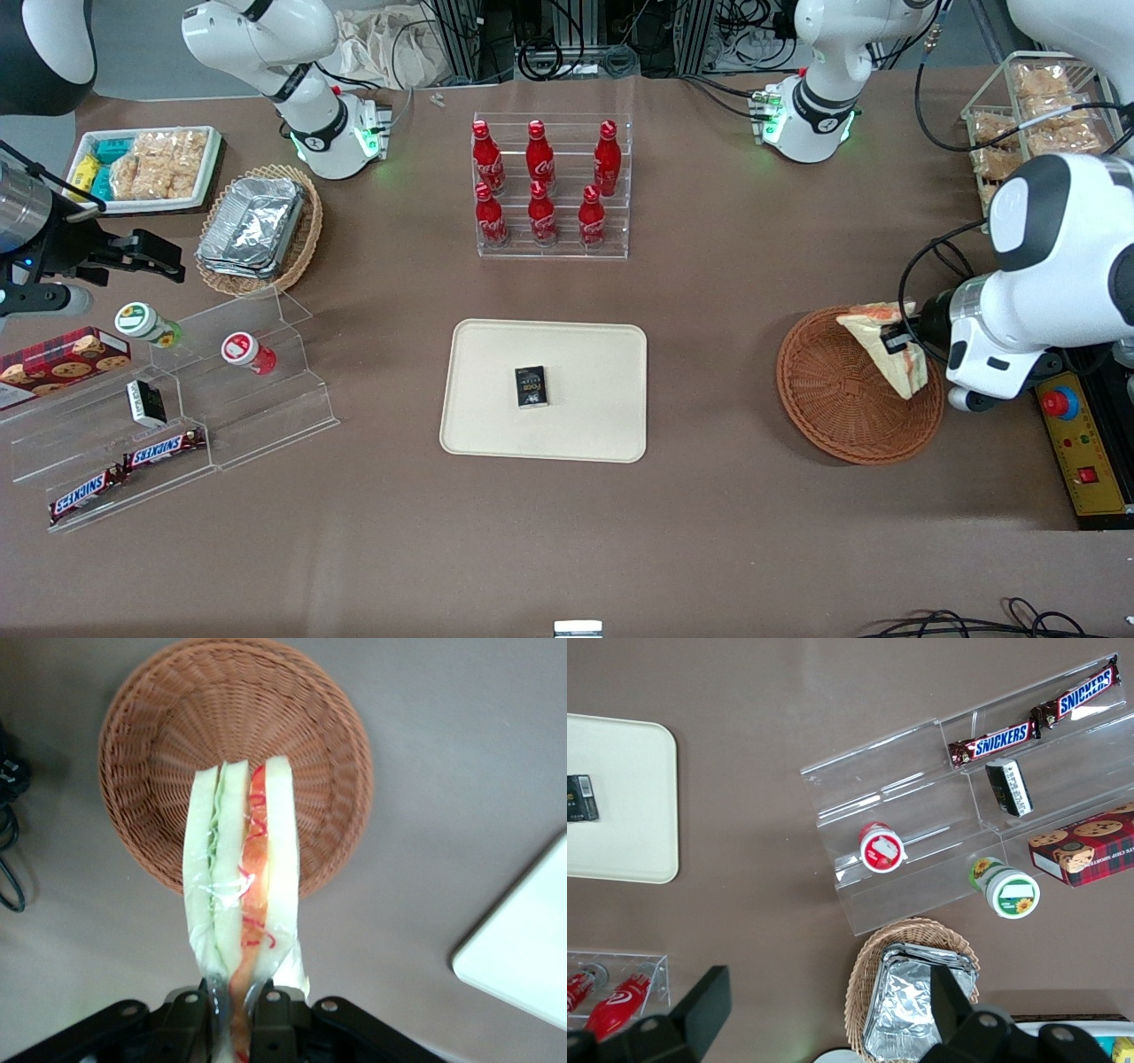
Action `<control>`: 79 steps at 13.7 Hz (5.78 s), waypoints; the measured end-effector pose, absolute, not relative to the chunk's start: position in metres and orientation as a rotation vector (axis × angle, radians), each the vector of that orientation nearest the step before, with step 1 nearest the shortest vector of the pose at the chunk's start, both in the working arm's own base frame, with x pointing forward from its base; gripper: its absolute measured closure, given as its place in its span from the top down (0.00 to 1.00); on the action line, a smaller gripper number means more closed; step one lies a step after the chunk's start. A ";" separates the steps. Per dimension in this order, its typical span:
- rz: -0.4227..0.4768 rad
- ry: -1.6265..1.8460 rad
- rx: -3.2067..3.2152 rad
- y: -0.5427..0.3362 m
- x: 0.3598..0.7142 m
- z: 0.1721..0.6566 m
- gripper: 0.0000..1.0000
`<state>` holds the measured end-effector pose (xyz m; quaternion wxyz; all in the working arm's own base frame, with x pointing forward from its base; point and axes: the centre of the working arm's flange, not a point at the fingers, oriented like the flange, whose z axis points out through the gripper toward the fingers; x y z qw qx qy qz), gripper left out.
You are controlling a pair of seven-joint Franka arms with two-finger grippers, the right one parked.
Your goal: Place sandwich from basket to tray
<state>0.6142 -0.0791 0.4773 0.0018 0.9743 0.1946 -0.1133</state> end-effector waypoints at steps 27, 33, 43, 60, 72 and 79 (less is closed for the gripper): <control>-0.087 -0.335 3.127 -0.435 0.561 0.240 0.16; -0.080 -0.241 3.149 -0.434 0.563 0.236 0.73; -0.262 -0.205 3.206 -0.366 0.591 0.391 1.00; -0.284 -0.078 3.283 -0.099 0.602 0.574 1.00; -0.288 -0.031 3.235 -0.032 0.602 0.586 1.00; -0.175 0.021 3.236 -0.037 0.578 0.574 1.00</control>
